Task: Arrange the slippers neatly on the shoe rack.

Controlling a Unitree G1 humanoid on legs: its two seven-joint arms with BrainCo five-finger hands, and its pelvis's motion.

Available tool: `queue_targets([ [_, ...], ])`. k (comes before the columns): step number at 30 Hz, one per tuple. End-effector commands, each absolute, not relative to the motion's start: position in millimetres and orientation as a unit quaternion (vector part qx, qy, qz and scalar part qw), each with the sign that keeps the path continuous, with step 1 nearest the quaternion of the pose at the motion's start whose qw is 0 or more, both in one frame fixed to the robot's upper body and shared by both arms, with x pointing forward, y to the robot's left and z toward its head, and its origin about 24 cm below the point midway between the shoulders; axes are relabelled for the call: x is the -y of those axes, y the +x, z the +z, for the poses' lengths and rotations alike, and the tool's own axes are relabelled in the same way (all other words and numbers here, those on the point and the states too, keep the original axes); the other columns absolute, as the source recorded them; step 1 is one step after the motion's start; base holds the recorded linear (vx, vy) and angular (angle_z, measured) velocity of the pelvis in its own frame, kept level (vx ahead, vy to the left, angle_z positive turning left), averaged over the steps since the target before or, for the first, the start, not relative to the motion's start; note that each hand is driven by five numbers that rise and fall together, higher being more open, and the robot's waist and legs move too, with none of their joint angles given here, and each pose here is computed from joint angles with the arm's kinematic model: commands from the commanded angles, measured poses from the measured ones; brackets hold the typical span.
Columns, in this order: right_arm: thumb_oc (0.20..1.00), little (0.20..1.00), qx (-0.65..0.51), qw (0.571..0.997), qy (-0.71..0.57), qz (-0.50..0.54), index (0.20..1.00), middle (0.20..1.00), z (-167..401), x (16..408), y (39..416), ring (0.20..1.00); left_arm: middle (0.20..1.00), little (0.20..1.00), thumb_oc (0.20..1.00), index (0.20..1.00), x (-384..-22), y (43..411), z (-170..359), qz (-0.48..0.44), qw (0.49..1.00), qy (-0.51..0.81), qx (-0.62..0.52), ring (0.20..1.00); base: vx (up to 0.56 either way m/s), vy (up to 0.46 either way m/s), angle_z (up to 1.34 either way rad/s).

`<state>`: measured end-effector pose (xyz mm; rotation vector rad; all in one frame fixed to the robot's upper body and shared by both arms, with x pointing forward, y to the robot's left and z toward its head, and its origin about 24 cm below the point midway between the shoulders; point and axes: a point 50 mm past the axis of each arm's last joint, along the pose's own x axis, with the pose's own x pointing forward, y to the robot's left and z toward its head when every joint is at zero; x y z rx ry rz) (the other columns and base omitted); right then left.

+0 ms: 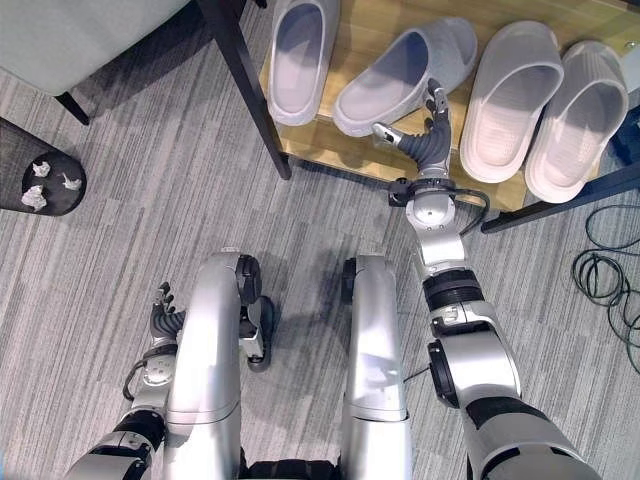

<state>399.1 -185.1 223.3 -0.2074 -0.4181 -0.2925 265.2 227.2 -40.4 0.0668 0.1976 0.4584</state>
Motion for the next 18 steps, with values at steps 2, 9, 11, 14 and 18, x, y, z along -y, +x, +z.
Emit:
queue_targets([
  [2, 1.0, 1.0, 0.329, 0.933, -0.058, -0.137, 1.0, 1.0, 280.9, 165.7, 390.4, 1.0, 1.0, 1.0, 1.0, 1.0, -191.9, 249.0, -60.2, 0.174, 0.977, 0.029, -0.122, 1.0, 0.02, -0.005, 0.01],
  [9, 1.0, 1.0, 0.353, 0.911, -0.034, -0.212, 1.0, 1.0, 293.8, 184.9, 388.0, 1.0, 1.0, 1.0, 1.0, 1.0, -189.2, 248.0, -63.5, 0.163, 0.977, 0.04, -0.129, 1.0, 0.02, 0.003, 0.01],
  [11, 1.0, 1.0, 0.355, 0.907, -0.027, -0.224, 1.0, 1.0, 294.8, 188.3, 387.3, 1.0, 1.0, 1.0, 1.0, 1.0, -189.0, 247.9, -63.9, 0.161, 0.977, 0.041, -0.13, 1.0, 0.0, 0.0, 0.0],
  [14, 1.0, 1.0, 0.334, 0.916, -0.004, -0.223, 1.0, 1.0, 291.5, 190.3, 391.9, 1.0, 1.0, 1.0, 1.0, 1.0, -187.5, 247.7, -64.1, 0.155, 0.978, 0.046, -0.132, 1.0, 0.0, 0.0, 0.0],
  [18, 1.0, 1.0, 0.318, 0.925, -0.008, -0.209, 1.0, 1.0, 298.8, 185.8, 398.8, 1.0, 1.0, 1.0, 1.0, 1.0, -189.5, 243.6, -66.5, 0.151, 0.978, 0.052, -0.137, 1.0, 0.0, 0.0, 0.0],
])
